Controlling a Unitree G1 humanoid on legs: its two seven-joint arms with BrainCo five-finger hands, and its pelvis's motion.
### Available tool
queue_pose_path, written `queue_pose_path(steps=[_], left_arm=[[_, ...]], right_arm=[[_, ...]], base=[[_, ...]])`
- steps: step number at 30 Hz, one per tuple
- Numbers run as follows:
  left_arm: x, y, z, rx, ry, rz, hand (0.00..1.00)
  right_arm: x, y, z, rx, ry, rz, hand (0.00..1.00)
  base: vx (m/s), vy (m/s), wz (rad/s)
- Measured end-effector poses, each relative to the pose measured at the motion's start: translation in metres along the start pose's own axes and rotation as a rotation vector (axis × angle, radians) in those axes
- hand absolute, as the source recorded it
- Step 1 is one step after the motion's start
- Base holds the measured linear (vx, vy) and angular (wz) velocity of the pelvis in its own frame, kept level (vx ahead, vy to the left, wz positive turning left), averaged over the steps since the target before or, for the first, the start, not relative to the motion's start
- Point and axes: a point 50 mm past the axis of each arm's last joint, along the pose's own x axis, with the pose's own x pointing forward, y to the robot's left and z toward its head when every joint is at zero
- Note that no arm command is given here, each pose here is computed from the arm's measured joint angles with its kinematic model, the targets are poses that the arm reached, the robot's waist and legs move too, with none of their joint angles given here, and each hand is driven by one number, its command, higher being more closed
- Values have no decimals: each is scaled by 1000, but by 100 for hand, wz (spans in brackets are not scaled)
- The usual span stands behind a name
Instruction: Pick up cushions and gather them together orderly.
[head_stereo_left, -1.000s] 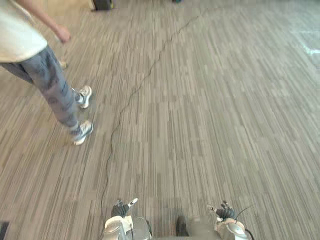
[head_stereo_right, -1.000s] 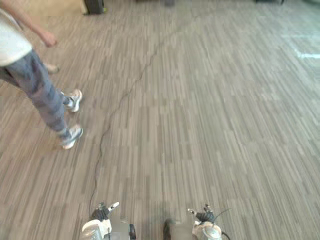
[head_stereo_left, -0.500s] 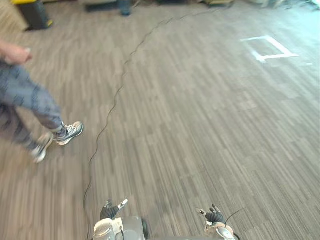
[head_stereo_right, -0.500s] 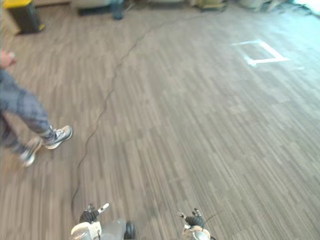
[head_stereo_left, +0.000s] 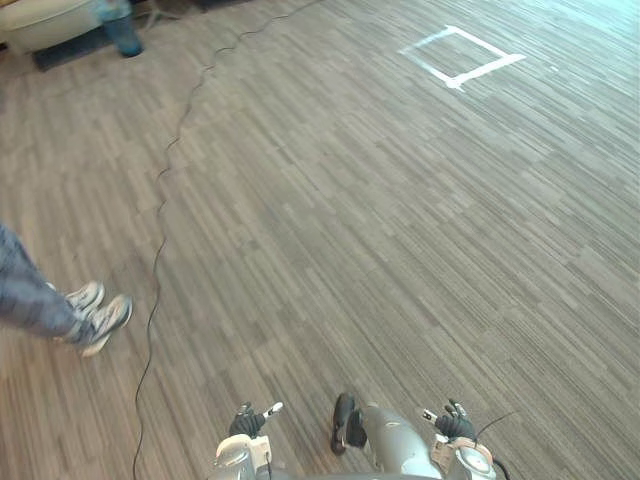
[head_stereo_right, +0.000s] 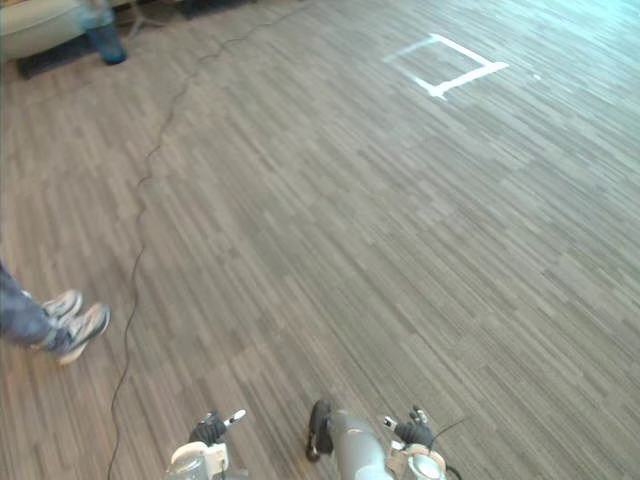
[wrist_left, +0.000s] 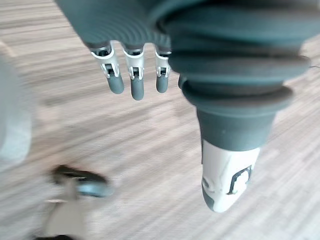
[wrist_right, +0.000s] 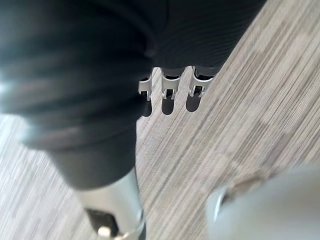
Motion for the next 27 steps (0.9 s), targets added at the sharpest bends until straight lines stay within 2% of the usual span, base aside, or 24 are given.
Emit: queue_pose_path(steps=[4,8,10,13,20,25,27], left_arm=[[-1,-2,6,-24,-44,-3,0],[-3,0,3,-22,-50,-1,0],[-4,18,-5,12,-21,34,0],[-3,28,-7,35,-3,53,0],[2,0,-12,130,69,-49,0],[1,-1,-18,162,98,-61,0],[-2,-2,-25,123,117,-52,0]], right_arm=[[-1,11,0,-4,2,33,0],[0,7,-8,-10,43,22,0],[-4,10,-25,-5,102,28,0],[-6,11,-28,-3,110,33,0],[-2,-11,-16,-30,53,-2,0],[0,-17,-13,-17,51,-19,0],[1,-27,-10,-5,42,-48,0]], base=[[560,154,-128],[660,342,-116],[722,441,-112],[756,416,-83],[484,238,-48],[623,13,21],[803,-139,14]])
